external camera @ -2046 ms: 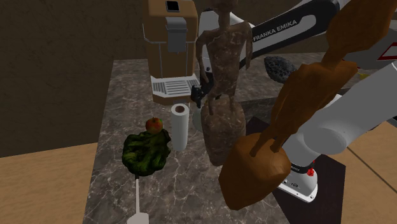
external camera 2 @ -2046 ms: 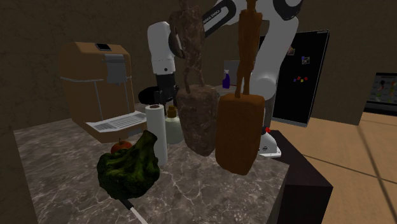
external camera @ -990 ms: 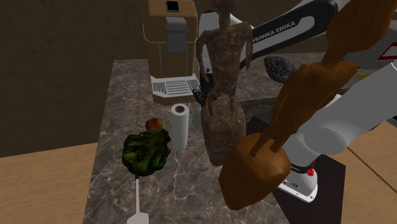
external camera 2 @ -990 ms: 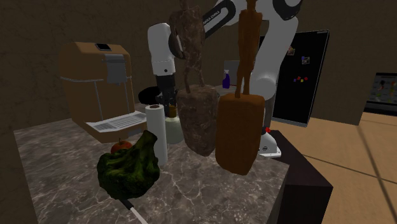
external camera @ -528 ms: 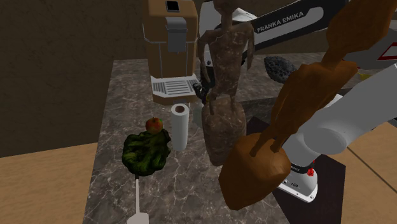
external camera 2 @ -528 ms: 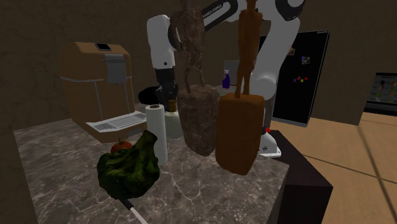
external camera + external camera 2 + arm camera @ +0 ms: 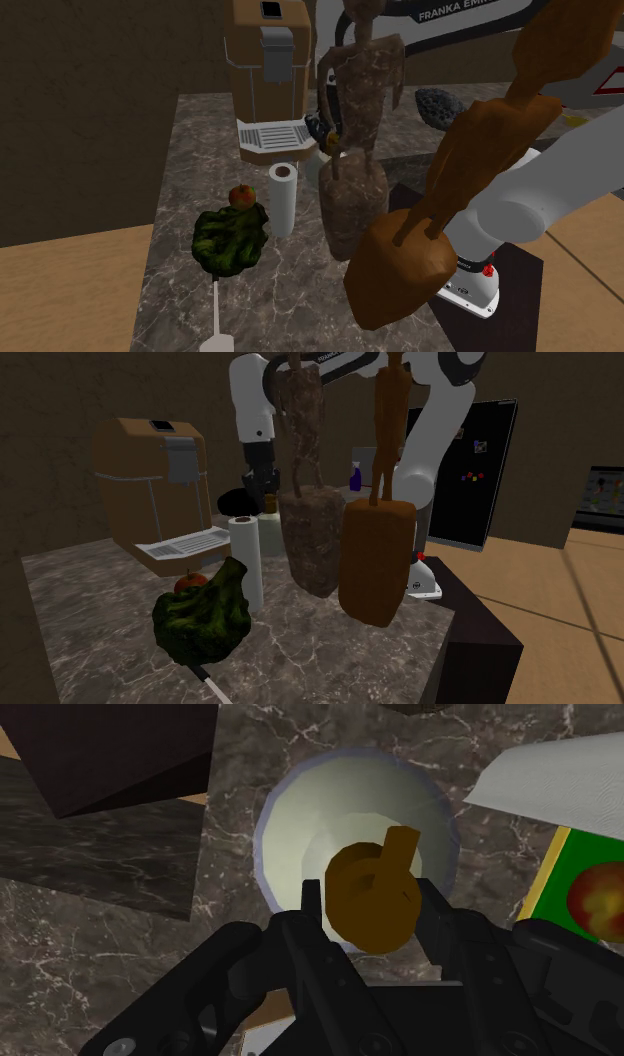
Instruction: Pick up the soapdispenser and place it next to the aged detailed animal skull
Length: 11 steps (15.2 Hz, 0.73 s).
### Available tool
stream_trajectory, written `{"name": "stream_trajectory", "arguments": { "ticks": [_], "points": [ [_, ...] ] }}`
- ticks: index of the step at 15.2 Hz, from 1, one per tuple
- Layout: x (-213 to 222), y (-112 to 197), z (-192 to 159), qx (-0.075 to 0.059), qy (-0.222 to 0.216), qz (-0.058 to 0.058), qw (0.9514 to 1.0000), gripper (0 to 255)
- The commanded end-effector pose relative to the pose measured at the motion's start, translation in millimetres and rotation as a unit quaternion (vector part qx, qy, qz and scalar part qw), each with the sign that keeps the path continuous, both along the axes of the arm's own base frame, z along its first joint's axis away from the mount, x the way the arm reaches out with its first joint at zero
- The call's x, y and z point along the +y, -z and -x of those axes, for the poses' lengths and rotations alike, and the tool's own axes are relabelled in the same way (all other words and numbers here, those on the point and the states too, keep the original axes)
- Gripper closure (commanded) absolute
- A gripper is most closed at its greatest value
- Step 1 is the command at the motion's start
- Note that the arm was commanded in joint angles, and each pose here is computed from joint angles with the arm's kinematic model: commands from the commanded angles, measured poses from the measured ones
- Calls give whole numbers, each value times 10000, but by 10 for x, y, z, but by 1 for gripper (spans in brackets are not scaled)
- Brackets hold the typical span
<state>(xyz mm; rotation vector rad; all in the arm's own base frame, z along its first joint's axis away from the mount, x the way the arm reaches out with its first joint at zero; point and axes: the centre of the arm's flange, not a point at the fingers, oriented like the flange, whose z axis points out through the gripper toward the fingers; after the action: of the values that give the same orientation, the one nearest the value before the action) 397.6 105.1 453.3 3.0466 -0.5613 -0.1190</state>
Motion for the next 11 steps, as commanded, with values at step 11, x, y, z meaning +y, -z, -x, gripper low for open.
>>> {"name": "stream_trajectory", "arguments": {
  "ticks": [11],
  "points": [
    [6,-645,-5,-2,-2,0,10000,255]
  ]
}}
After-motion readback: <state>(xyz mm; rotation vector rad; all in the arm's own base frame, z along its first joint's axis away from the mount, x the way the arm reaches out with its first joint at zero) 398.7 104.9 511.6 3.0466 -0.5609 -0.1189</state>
